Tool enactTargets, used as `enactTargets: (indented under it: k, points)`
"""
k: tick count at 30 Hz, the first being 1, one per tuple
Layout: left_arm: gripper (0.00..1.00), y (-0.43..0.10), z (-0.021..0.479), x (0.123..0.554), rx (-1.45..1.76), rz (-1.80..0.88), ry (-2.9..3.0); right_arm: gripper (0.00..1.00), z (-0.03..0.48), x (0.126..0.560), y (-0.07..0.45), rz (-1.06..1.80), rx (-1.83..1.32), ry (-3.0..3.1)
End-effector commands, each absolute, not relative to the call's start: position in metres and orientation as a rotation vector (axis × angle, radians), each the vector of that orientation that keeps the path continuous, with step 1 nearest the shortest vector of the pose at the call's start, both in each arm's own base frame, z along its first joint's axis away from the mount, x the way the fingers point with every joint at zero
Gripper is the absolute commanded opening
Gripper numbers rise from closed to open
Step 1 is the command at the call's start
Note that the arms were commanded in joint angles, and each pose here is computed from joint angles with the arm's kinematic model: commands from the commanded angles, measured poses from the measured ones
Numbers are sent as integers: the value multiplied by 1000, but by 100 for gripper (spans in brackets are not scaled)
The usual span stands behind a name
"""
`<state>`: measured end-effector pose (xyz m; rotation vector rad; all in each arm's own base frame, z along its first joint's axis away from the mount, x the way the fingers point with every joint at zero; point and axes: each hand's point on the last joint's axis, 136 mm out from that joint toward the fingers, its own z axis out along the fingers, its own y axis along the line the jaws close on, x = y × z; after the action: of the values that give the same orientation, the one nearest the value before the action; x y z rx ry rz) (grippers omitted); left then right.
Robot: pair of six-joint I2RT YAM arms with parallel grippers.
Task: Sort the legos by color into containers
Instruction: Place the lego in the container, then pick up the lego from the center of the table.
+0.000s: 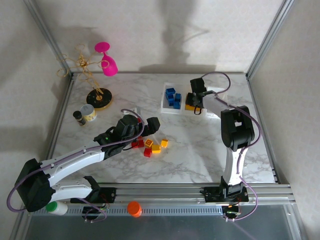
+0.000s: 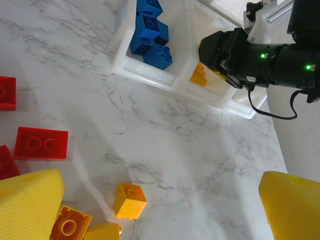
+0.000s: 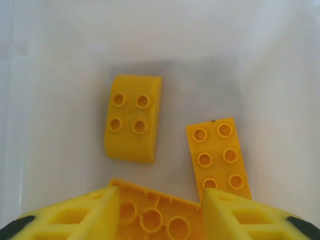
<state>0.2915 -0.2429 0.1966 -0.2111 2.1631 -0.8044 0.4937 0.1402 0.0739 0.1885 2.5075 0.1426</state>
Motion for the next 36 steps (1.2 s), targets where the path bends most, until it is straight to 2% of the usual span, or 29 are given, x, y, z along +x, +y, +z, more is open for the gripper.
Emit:
enactTargets:
  k: [1, 5, 12, 19, 26, 32, 36]
  points:
    - [100, -247, 213, 295, -191, -801, 2130, 46, 124, 496, 142, 200, 182, 2416]
    - [100, -240, 215, 294, -205, -787, 2119, 47, 147, 479, 150, 260, 161, 2379]
    - [100, -223, 210, 284, -248, -759, 2119, 50, 148, 427, 183, 308, 67, 2412]
    - [100, -198, 200, 271, -316, -717, 2120, 56, 126, 362, 222, 295, -2, 2496]
    - [100, -178, 186, 259, -374, -683, 2125, 68, 96, 300, 255, 269, 29, 2571]
    - [100, -166, 175, 251, -408, -661, 2131, 73, 72, 267, 274, 247, 93, 2606]
    - [100, -161, 173, 249, -425, -657, 2123, 73, 59, 261, 281, 232, 111, 2618]
